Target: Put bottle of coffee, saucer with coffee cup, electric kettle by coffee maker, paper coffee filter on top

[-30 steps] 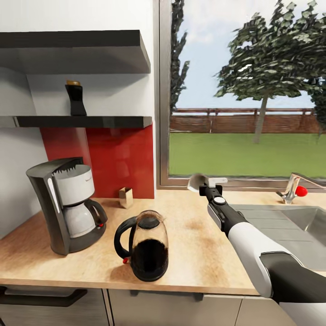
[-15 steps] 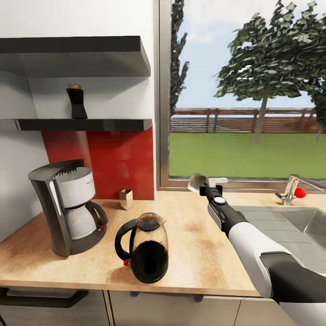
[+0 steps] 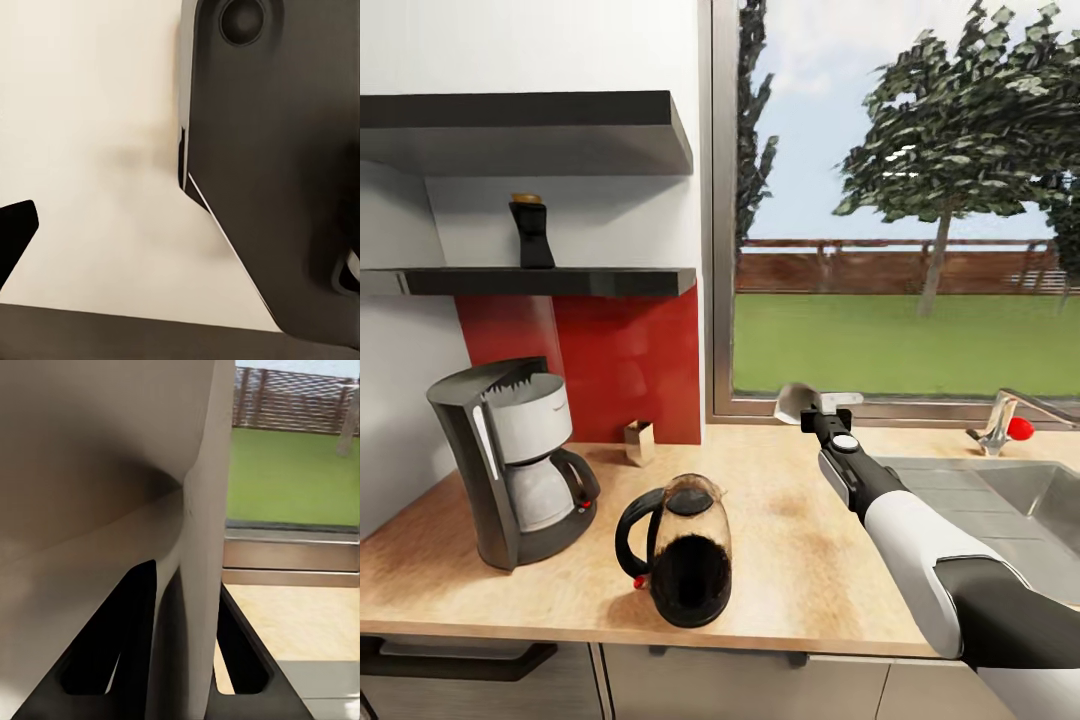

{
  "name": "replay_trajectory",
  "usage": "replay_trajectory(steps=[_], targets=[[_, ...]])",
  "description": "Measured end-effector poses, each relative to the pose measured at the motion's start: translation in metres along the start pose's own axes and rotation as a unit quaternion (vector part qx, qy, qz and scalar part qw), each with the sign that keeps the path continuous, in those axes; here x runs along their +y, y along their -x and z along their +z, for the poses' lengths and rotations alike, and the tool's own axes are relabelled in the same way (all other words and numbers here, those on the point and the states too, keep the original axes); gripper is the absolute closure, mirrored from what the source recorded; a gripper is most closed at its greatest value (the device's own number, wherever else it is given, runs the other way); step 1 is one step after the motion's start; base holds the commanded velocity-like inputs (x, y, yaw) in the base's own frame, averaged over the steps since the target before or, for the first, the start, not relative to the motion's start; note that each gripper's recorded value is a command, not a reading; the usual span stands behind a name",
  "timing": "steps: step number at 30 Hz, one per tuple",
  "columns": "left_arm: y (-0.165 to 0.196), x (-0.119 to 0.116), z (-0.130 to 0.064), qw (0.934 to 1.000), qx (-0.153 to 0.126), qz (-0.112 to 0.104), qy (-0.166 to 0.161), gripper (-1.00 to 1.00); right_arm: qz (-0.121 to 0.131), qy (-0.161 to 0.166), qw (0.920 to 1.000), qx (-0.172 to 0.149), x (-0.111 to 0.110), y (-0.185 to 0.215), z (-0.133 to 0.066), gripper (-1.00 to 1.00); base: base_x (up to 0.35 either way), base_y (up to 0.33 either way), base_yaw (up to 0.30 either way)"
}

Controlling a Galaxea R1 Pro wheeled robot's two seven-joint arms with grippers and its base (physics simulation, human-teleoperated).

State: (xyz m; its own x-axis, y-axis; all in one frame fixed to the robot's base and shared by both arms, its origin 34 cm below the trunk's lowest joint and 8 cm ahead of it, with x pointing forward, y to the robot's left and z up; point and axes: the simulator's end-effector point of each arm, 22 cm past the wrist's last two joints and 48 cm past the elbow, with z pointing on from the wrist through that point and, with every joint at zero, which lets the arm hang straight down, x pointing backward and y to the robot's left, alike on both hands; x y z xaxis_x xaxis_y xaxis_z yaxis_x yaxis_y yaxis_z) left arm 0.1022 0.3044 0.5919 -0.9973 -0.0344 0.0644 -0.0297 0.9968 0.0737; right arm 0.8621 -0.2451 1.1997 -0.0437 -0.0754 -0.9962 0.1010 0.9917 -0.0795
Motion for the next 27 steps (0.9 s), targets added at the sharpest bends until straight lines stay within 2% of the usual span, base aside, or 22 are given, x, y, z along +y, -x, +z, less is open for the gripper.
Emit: replay_trajectory(steps=[27], targets=[[-0.012,0.001,-0.021,1.0,0.0,0.0,-0.001,-1.0,0.0,0.0,1.0,0.001,-0.003,0.02,-0.011,1.0,0.0,0.0,0.0]])
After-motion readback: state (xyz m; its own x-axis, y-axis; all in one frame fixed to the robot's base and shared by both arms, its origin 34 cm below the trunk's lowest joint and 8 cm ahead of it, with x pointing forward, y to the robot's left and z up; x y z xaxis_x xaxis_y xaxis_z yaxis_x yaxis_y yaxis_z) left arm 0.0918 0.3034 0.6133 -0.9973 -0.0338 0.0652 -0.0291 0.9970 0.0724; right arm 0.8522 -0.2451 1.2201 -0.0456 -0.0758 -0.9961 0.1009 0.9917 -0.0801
